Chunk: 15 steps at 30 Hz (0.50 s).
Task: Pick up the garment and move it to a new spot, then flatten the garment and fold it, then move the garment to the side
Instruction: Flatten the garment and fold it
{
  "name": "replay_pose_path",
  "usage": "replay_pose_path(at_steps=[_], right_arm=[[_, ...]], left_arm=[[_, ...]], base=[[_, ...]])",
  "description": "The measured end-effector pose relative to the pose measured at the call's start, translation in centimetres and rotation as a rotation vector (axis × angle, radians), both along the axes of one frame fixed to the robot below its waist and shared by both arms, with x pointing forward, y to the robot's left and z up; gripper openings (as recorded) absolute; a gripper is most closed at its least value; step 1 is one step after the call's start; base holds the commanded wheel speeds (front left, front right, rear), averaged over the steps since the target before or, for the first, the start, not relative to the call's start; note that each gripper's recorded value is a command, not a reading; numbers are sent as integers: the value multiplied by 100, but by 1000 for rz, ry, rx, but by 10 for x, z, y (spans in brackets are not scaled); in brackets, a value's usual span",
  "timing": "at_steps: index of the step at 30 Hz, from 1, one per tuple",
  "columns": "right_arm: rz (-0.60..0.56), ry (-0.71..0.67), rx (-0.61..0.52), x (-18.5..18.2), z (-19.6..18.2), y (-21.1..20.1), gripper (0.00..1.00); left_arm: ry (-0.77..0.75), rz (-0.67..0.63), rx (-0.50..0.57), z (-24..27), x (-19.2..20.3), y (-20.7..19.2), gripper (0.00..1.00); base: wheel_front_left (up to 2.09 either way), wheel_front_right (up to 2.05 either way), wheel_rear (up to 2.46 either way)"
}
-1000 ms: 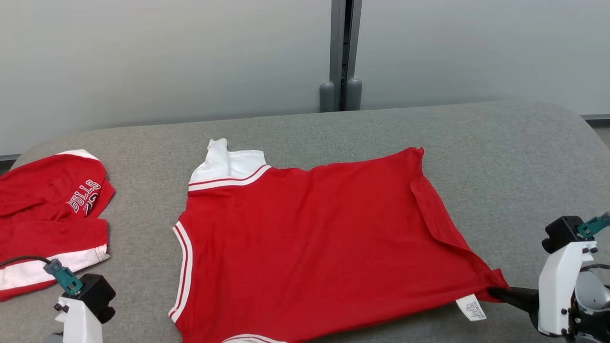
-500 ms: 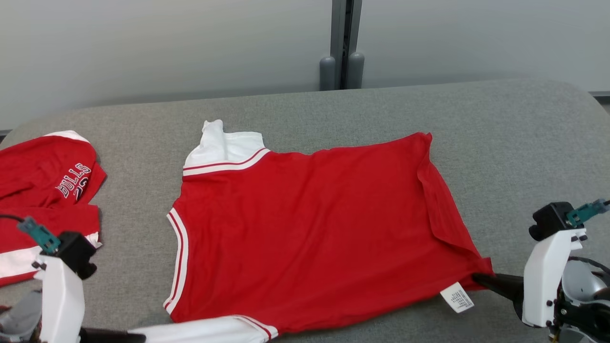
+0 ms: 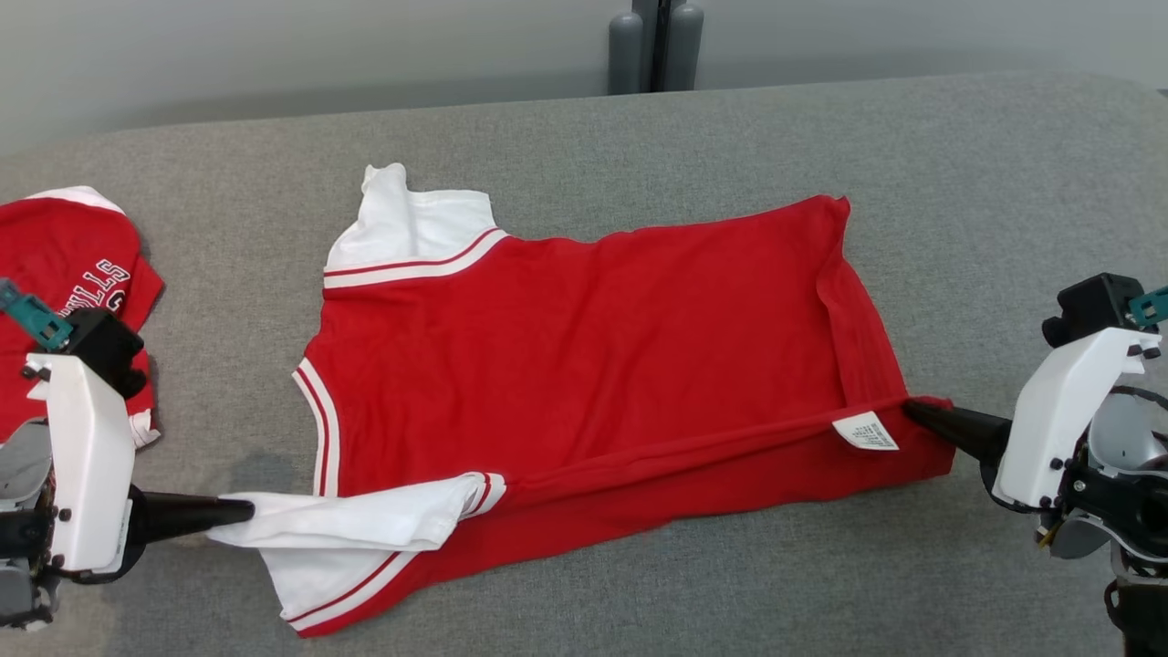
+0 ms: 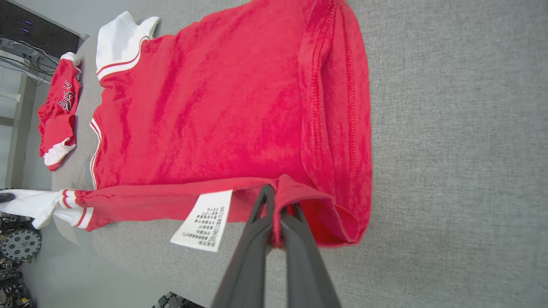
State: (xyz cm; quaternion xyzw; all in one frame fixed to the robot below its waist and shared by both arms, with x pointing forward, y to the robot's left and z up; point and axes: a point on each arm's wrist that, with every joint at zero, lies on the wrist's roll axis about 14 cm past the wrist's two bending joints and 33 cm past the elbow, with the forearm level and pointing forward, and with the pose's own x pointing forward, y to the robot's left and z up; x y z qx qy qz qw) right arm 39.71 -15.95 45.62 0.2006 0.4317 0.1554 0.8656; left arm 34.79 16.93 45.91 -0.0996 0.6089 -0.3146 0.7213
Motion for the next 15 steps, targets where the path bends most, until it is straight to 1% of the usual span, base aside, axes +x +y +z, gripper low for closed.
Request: replay_pose_path(at_steps=[5,15], right_arm=[[-45,25,14,8,-8,-4,0],[-69,58,8,18,-25,-2,0]], left_arm=[[-12,4,-2,-9,17,-2,0],[-34,18,-16,-25,49,-10,0]], base=[[0,0,0],[0,0,0]])
